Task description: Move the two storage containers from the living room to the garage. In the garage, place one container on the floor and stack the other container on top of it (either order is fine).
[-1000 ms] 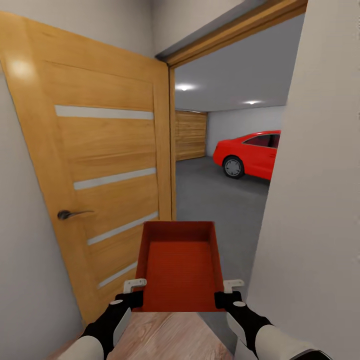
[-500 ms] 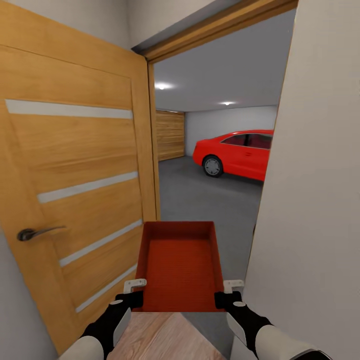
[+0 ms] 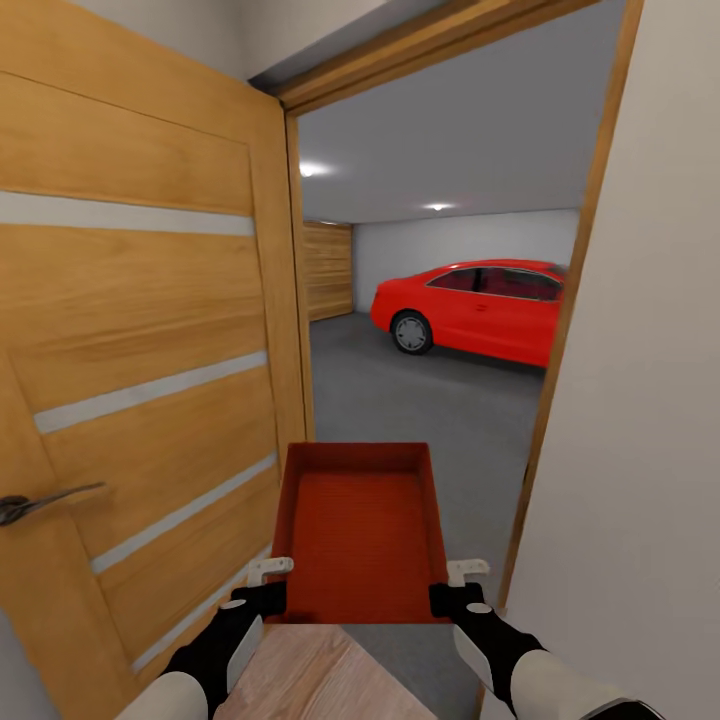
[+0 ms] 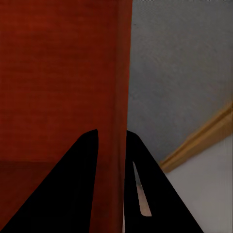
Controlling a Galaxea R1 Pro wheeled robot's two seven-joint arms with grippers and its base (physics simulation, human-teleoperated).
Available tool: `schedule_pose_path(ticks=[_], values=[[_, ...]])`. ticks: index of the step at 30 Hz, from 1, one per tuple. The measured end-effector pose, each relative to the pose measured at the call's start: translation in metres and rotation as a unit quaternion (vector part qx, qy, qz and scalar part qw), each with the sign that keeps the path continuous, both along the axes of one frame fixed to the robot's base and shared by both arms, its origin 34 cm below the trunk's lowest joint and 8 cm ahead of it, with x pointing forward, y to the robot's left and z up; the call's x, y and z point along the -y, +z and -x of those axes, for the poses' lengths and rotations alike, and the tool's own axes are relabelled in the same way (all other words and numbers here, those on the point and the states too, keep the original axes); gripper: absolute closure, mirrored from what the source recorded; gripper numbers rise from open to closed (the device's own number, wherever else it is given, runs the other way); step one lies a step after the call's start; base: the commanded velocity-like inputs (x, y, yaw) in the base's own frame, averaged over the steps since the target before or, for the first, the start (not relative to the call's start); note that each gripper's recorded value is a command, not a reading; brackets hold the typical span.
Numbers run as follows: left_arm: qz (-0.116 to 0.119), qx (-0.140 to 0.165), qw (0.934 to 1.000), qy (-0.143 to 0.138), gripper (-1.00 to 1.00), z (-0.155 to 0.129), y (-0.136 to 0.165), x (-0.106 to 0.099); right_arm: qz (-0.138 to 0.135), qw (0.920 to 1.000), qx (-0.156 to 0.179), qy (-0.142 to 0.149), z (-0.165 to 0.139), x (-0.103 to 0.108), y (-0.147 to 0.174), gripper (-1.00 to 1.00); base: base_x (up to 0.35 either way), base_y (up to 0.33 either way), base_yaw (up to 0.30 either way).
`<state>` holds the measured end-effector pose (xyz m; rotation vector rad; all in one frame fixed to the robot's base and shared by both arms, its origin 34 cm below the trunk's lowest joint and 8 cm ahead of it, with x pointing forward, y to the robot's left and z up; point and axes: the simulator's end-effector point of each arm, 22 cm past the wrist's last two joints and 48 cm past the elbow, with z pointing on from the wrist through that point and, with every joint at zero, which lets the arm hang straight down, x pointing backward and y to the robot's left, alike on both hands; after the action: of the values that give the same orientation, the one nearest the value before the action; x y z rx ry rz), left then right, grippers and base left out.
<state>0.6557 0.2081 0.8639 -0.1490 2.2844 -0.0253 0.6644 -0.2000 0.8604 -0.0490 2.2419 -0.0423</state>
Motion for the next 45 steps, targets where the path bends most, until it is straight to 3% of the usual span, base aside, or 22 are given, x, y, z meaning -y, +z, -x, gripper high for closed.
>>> schedule_pose_path(ticks=[12,45], values=[[0.000,0.000,1.0000,0.000,1.00,0.0001,-0.0003,-0.0005,0.000,1.0000,0.000,0.000,0.0002,-0.0005,-0.0001,1.00,0.220,0.185,-0.038],[0.000,0.000,1.0000,0.000,1.00,0.0001,-0.0004,-0.0006,0.000,1.0000,0.000,0.000,0.0002,-0.0006,-0.0001,1.00,0.216,0.175,-0.239]])
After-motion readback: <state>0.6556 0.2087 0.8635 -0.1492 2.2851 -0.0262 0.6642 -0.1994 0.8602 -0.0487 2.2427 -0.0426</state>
